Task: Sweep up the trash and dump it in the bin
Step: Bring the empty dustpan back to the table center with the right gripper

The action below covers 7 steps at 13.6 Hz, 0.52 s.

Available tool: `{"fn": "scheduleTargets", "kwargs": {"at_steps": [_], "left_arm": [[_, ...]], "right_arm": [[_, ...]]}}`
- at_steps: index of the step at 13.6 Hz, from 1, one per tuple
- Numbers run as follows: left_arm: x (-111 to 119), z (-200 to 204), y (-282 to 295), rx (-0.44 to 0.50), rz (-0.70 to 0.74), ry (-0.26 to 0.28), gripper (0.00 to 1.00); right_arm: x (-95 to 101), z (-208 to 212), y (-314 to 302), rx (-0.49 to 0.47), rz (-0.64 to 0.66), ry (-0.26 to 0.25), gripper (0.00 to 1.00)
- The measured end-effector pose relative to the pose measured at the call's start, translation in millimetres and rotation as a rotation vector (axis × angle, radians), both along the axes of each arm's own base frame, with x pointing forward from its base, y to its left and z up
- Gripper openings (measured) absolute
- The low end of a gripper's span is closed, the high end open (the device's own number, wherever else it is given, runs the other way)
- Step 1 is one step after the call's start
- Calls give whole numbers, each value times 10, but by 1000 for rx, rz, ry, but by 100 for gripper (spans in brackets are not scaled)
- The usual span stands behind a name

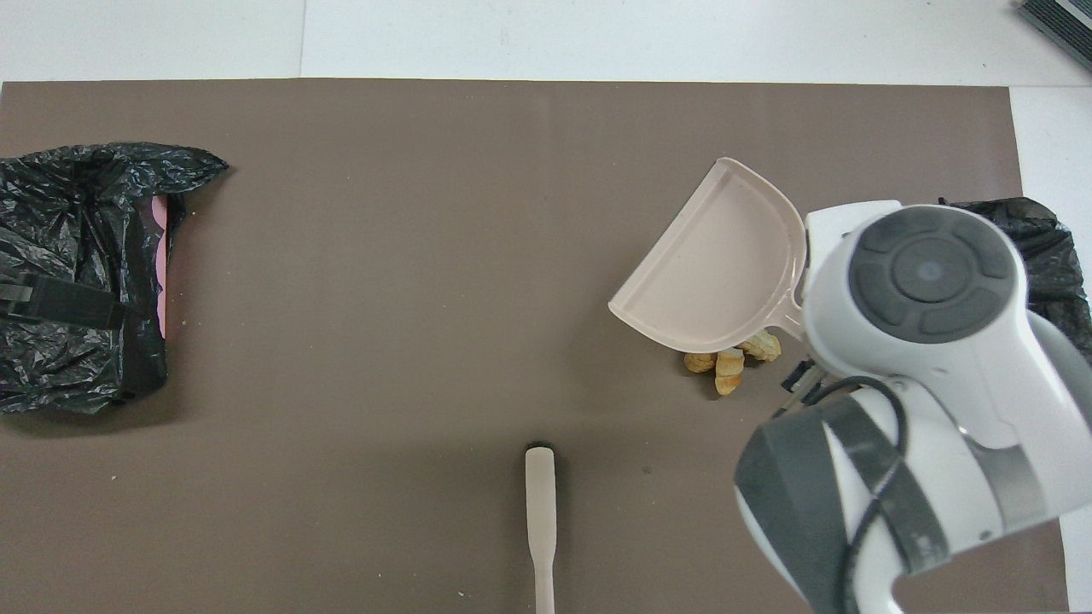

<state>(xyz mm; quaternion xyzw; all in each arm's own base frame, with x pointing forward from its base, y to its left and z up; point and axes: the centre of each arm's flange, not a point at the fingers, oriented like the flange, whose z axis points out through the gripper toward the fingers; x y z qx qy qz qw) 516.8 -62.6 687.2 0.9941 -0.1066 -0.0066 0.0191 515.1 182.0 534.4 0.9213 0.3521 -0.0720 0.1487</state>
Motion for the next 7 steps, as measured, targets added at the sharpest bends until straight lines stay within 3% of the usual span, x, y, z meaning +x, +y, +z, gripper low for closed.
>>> {"fn": "scheduleTargets", "kwargs": {"at_steps": [2, 5, 7], "left_arm": [[-4, -1, -24, 0, -5, 1, 100], [-34, -9, -58, 3, -12, 17, 100], [-43, 2, -63, 3, -13, 16, 100]], "right_arm": [[174, -237, 475, 45, -171, -39, 32], [510, -420, 846, 231, -426, -58, 32], [629, -576, 1127, 295, -556, -85, 32]]}}
